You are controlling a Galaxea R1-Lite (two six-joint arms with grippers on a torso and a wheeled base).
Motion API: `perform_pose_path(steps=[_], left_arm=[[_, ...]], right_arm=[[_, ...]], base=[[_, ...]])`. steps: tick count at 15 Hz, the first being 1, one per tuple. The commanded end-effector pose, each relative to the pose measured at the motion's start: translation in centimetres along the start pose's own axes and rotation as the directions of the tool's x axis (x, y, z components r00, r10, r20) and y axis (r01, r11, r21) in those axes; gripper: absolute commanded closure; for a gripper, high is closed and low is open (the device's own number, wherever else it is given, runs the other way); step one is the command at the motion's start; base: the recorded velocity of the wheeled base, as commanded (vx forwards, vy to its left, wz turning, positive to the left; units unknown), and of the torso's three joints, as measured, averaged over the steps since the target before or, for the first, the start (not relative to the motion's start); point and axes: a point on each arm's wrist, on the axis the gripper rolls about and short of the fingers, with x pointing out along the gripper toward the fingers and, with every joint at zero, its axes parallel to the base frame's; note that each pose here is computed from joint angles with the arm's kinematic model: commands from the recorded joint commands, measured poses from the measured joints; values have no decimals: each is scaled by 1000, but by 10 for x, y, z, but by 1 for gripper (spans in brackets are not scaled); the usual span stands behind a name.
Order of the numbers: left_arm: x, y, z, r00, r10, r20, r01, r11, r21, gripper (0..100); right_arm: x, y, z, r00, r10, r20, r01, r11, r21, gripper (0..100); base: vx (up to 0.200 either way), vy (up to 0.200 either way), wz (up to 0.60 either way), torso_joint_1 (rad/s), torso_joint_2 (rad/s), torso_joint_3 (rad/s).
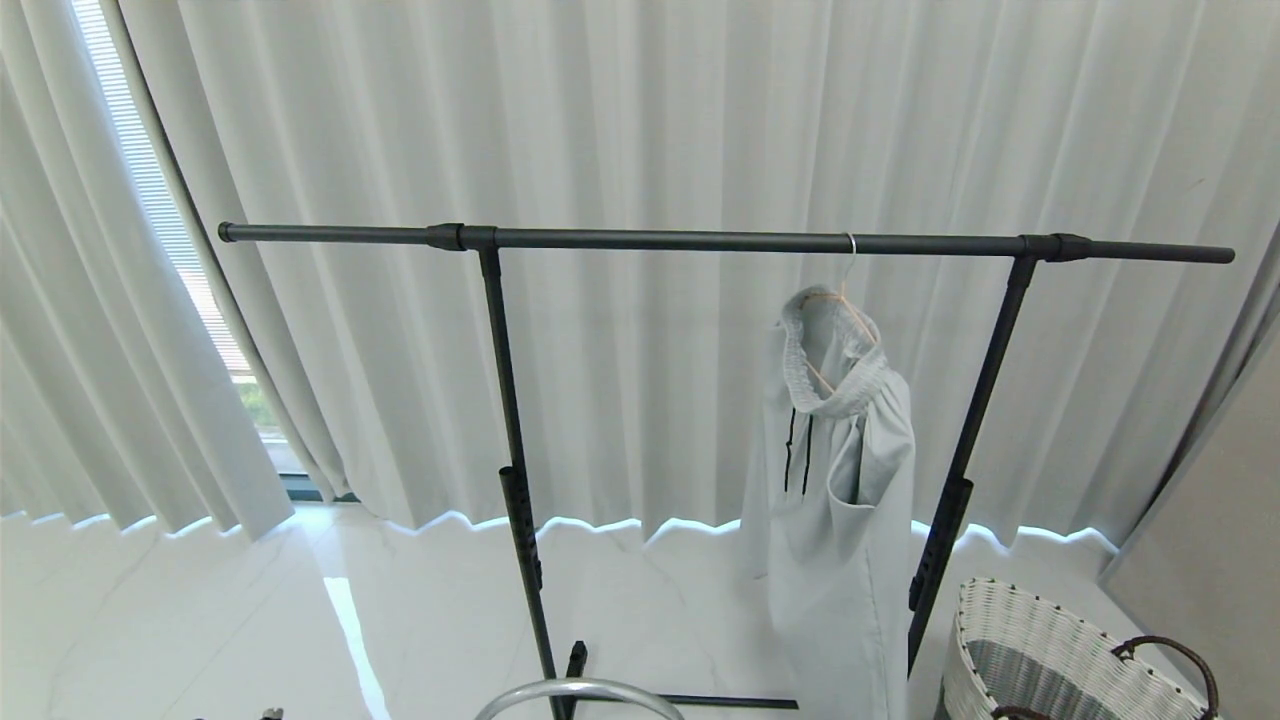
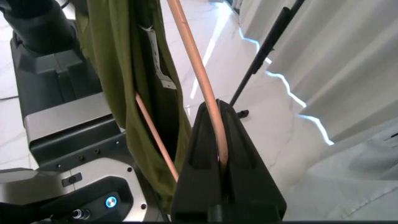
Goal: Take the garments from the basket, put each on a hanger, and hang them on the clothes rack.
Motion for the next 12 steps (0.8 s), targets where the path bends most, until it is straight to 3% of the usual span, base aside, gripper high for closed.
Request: perform_pose_path(steps=[1, 6, 7, 12], left_arm=[[1, 0, -2, 1000, -2, -9, 2, 1000, 0, 100], [0, 0, -4, 1000, 2, -14, -2, 1000, -1, 100], [0, 0, -4, 1000, 3, -14, -3, 1000, -2, 100], [0, 8, -6, 997, 73, -25, -73, 997, -35, 100]], right_arm=[[1, 0, 1, 1000, 2, 2, -2, 1000, 1, 100], [1, 0, 1, 1000, 2, 1, -2, 1000, -3, 100], [1, 0, 0, 1000, 3, -1, -3, 1000, -8, 0], [3, -6, 1, 999, -38, -3, 38, 999, 4, 0]], base=[[0, 0, 0, 0, 0, 0], [0, 0, 0, 0, 0, 0], [0, 0, 0, 0, 0, 0], [0, 0, 0, 0, 0, 0]])
